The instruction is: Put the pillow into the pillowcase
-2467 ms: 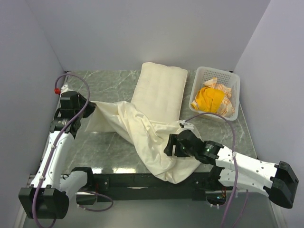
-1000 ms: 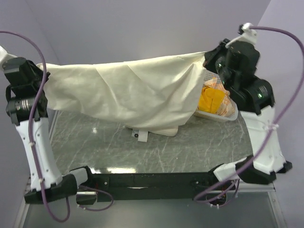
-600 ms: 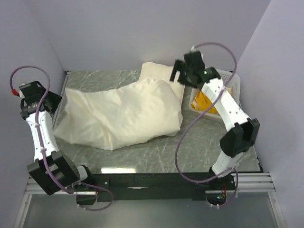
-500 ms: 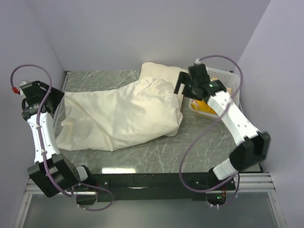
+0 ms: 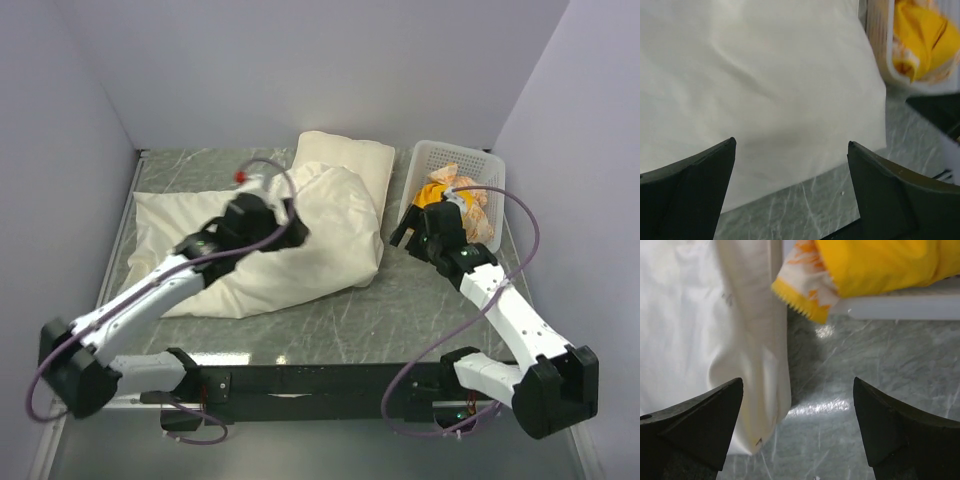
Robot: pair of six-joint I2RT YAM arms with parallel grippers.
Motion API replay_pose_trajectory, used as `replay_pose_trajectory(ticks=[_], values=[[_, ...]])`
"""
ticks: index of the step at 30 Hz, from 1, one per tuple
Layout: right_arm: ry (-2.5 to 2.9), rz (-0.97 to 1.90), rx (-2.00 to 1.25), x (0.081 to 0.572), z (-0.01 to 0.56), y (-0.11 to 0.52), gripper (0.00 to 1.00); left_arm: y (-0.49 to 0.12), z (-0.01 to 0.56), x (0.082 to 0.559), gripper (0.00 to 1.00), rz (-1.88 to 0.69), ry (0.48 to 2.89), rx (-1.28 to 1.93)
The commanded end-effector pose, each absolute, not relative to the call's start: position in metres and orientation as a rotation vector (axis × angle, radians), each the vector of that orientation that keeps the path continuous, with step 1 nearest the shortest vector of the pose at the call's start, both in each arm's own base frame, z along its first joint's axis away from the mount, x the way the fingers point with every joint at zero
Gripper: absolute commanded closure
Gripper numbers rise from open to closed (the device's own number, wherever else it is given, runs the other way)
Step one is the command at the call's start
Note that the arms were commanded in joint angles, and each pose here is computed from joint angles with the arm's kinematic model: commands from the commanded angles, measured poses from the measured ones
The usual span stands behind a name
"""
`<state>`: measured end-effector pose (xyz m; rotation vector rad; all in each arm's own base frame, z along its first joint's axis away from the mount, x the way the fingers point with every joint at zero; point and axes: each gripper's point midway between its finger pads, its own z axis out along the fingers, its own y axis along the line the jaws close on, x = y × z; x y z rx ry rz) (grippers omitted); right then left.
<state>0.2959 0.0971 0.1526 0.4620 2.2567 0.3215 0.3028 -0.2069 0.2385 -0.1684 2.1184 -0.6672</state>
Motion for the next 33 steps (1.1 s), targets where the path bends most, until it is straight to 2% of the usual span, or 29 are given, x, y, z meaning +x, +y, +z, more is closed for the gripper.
replay_pose_trajectory(ticks=[1,2,4,9,13,15,16,19,20,22,23,27,29,30,33], values=[[2.130,0.410,0.552,0.333,0.183,0.092,0.06,-0.285,0.231,0.291,0.02,-0.562,2.116,0.010],[2.138,0.424,0.557,0.336,0.183,0.095,0.07,-0.308,0.229,0.278,0.01,-0.559,2.120,0.096],[2.176,0.436,0.565,0.342,0.174,0.101,0.10,-0.335,0.228,0.283,0.01,-0.501,2.106,0.138],[2.197,0.419,0.628,0.345,0.153,0.099,0.11,-0.392,0.205,0.278,0.01,-0.343,2.114,0.299],[2.235,0.386,0.708,0.344,0.125,0.084,0.10,-0.386,0.177,0.295,0.01,-0.129,2.116,0.248],[2.227,0.369,0.773,0.347,0.117,0.069,0.09,-0.384,0.165,0.298,0.05,-0.096,2.117,0.222],[2.226,0.360,0.799,0.346,0.112,0.062,0.09,-0.382,0.162,0.298,0.08,-0.089,2.117,0.218],[2.203,0.311,0.873,0.348,0.108,0.038,0.10,-0.375,0.154,0.297,0.38,-0.076,2.124,0.199],[2.195,0.305,0.885,0.348,0.108,0.034,0.09,-0.369,0.150,0.295,0.66,-0.065,2.131,0.184],[2.171,0.268,0.922,0.347,0.109,0.020,0.10,-0.360,0.157,0.292,0.93,-0.076,2.126,0.152],[2.154,0.254,0.937,0.347,0.113,0.014,0.09,-0.352,0.152,0.290,0.99,-0.074,2.137,0.136],[2.101,0.201,1.050,0.339,0.112,-0.026,0.09,-0.313,0.180,0.277,0.99,-0.145,2.117,0.027],[2.079,0.185,1.104,0.334,0.112,-0.045,0.09,-0.294,0.177,0.268,0.99,-0.172,2.128,-0.007],[2.075,0.180,1.109,0.332,0.114,-0.049,0.10,-0.285,0.195,0.261,0.99,-0.242,2.106,-0.039],[2.045,0.130,1.115,0.328,0.120,-0.059,0.10,-0.254,0.201,0.247,0.99,-0.326,2.108,-0.132]])
